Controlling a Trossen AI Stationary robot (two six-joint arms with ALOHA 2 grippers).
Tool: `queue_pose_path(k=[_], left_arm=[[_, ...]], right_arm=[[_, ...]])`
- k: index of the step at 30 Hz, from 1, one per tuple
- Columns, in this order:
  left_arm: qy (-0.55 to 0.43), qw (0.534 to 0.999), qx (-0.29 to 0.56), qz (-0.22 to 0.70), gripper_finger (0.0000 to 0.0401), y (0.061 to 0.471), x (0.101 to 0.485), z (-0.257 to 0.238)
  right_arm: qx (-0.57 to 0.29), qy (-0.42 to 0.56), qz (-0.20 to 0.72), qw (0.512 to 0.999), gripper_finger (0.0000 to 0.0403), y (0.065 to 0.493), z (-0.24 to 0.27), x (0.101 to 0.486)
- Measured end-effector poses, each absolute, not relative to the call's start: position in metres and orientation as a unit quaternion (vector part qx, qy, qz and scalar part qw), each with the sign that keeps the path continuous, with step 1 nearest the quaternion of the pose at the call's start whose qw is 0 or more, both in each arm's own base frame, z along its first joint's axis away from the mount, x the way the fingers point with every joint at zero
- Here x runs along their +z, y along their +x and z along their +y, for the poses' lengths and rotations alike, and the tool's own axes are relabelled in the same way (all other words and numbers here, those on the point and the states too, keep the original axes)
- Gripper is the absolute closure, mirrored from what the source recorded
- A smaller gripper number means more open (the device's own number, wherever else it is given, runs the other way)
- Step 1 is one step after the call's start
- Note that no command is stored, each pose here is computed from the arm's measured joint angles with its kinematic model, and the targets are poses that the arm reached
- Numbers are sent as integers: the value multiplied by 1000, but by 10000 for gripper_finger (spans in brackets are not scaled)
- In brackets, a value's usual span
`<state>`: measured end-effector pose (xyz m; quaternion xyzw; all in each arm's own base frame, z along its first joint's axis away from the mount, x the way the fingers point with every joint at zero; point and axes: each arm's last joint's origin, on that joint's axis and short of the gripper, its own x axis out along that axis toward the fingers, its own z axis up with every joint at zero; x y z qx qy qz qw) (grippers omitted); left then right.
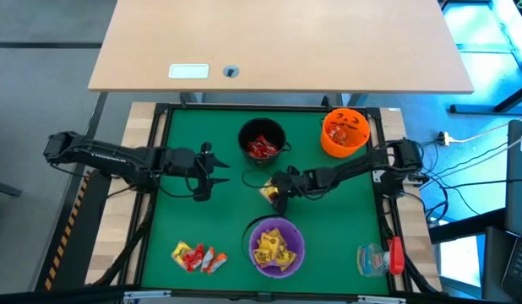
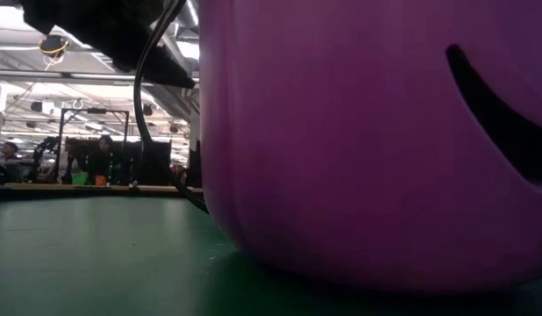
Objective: Sort candy
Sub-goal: Put the yellow candy into the purple bucket
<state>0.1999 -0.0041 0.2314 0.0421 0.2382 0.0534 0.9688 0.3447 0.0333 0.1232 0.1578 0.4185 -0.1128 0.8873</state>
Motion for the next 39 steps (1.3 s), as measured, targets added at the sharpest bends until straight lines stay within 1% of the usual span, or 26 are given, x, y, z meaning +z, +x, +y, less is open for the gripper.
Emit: queue_pose_path(k=[3,6,10,16,18,21,25,30,35,39], left_arm=[[43,968,45,241,207,199,227,-8],[46,969,38,240,207,199,226,-11],[49,969,31,240,207,198,226,-15],[50,969,30,239,207,198,227,-15],[47,970,30,236,207,199,227,-15],[43,971,32,232,207,199,228,-15],[33,974,34,222,207,200,229,-15],[20,977,36,211,207,201,231,-15],[14,978,37,205,207,201,233,-15],[8,979,38,199,207,202,234,-16]], right_arm=[[-115,170,419,884,165,347,32,119],[-119,167,419,885,191,346,32,119],[-122,166,418,885,255,346,32,119],[-118,169,415,886,374,344,32,124],[-111,173,414,887,395,343,32,127],[-105,181,397,894,389,343,33,138],[-108,183,367,906,400,340,32,159],[-121,174,311,926,401,332,30,193],[-120,148,259,947,401,320,38,225],[-101,137,260,951,402,311,50,235]])
